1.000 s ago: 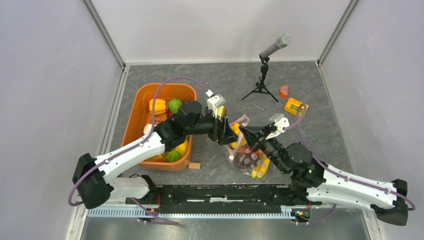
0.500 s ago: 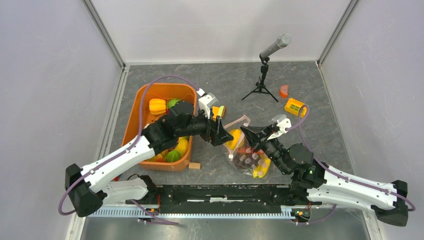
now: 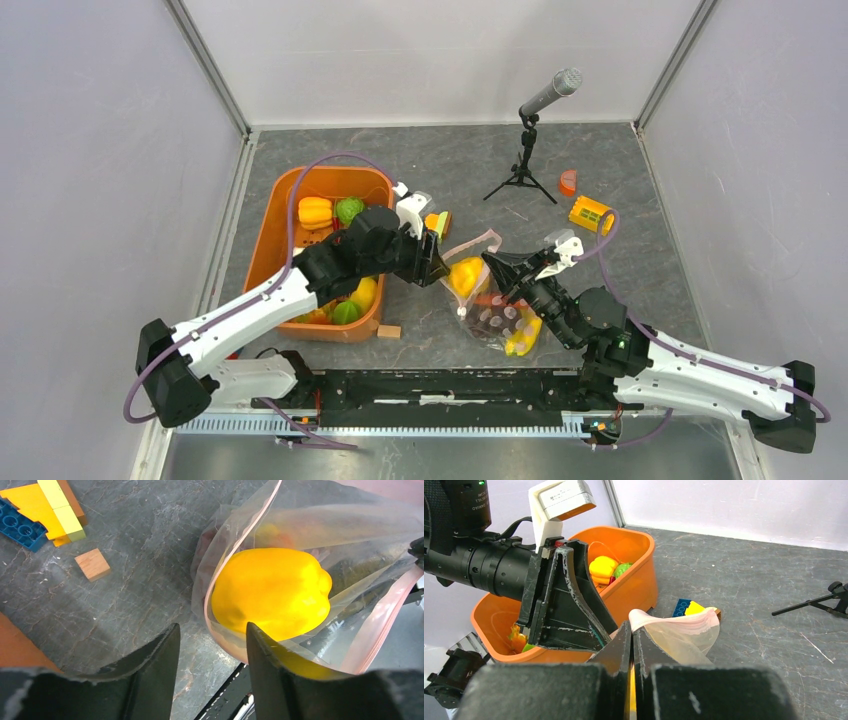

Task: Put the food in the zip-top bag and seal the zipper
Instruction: Adjust the zipper food storage bag at the center of the board.

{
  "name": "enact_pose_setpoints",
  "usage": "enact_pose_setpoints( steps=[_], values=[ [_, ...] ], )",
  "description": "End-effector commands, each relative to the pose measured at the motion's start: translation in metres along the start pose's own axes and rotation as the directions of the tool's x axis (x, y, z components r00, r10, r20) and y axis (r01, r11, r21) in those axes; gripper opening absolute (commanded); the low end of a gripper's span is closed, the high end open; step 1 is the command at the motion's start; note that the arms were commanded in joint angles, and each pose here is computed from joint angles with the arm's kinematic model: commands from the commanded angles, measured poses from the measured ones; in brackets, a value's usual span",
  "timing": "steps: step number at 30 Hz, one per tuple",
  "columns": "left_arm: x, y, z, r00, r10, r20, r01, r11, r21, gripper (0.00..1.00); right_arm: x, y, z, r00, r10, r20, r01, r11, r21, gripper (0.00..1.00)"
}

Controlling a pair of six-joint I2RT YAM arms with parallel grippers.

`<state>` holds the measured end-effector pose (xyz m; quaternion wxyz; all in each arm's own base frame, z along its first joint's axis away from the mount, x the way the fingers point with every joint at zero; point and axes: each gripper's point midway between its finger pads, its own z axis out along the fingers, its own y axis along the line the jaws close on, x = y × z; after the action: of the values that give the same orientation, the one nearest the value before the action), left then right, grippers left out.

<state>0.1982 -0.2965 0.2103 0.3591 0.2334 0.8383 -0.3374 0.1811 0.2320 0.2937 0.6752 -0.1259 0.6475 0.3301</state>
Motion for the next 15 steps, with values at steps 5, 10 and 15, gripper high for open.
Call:
enact_pose_setpoints(
  steps=[5,10,15],
  values=[
    [-0.006,-0.005,0.006,0.999,0.046,0.001,-0.046,0.999,0.025,0.42,-0.026,0.007,0.003,0.996,0.047,0.073,-0.045,0.999,-0.02,0.02],
    [-0.01,-0.011,0.011,0.999,0.044,0.025,-0.046,0.997,0.061,0.16,-0.025,0.01,0.002,0.996,0.045,0.072,-0.043,0.998,-0.034,0.02],
    [-0.043,-0.03,-0.008,0.991,0.05,0.122,-0.064,0.992,0.113,0.02,-0.021,-0.002,0.0,0.996,0.055,0.07,-0.057,0.998,0.024,0.02]
  ],
)
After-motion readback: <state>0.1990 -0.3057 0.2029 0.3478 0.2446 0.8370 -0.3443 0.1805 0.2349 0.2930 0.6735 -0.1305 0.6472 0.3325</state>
